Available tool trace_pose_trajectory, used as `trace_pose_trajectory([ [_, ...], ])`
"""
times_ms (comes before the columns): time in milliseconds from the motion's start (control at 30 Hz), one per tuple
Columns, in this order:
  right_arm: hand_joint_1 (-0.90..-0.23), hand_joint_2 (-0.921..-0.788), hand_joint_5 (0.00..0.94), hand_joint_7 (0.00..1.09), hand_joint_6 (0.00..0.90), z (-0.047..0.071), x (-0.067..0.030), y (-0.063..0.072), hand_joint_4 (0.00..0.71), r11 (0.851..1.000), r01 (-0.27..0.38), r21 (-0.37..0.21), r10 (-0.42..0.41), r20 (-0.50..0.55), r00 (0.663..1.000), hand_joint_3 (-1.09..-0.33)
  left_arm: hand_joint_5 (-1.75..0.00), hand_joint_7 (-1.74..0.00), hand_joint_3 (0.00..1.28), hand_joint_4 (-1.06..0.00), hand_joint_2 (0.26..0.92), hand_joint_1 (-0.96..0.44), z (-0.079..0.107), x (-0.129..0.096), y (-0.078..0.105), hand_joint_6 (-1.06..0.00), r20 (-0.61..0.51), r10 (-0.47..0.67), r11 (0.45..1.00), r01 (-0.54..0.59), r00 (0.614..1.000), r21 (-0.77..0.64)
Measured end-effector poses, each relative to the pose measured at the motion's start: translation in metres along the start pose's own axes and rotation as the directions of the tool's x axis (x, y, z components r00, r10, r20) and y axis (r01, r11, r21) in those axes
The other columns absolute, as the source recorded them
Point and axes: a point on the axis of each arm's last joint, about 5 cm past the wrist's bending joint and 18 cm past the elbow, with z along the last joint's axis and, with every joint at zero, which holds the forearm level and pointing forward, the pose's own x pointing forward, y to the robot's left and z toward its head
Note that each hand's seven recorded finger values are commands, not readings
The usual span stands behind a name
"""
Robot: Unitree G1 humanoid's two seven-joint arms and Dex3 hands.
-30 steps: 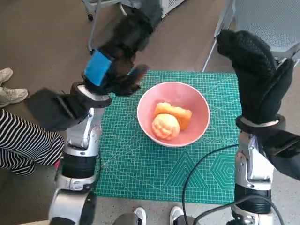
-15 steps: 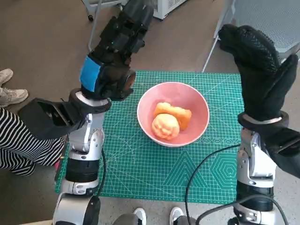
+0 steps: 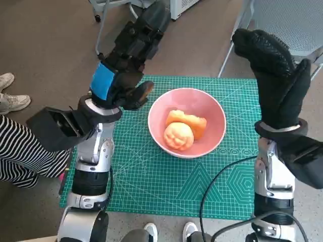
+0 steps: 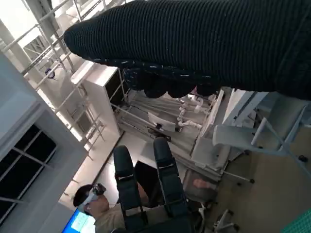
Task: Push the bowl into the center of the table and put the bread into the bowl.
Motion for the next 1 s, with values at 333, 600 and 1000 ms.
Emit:
trace_pose_trajectory([
  [333, -0.648, -0.921, 0.001, 0.56, 0.018, 0.0, 0.0004, -0.0024, 0.184, 1.0, -0.005, -0.013, 0.005, 0.002, 1.0, -0.664, 0.0, -0.37, 0.51, -0.05, 0.921, -0.79, -0.001, -0.0012, 0.0009, 0.0, 0.003, -0.007, 0.999, 0.007, 1.0, 0.037],
  [600, -0.648, -0.921, 0.0, 0.56, 0.016, -0.001, -0.0001, -0.0032, 0.184, 1.0, -0.003, -0.016, 0.003, 0.003, 1.0, -0.667, 0.0, -0.37, 0.51, -0.05, 0.921, -0.79, -0.0036, -0.0033, 0.0023, 0.0, 0.001, -0.001, 0.999, 0.001, 1.0, 0.037],
  [1000, -0.655, -0.921, 0.0, 0.57, 0.014, -0.0007, 0.0016, -0.003, 0.184, 1.0, -0.005, -0.018, 0.005, 0.013, 1.0, -0.669, -0.01, -0.4, 0.51, -0.07, 0.921, -0.79, -0.005, -0.006, 0.0033, 0.0, 0.023, 0.024, 1.0, -0.024, 0.999, 0.004],
])
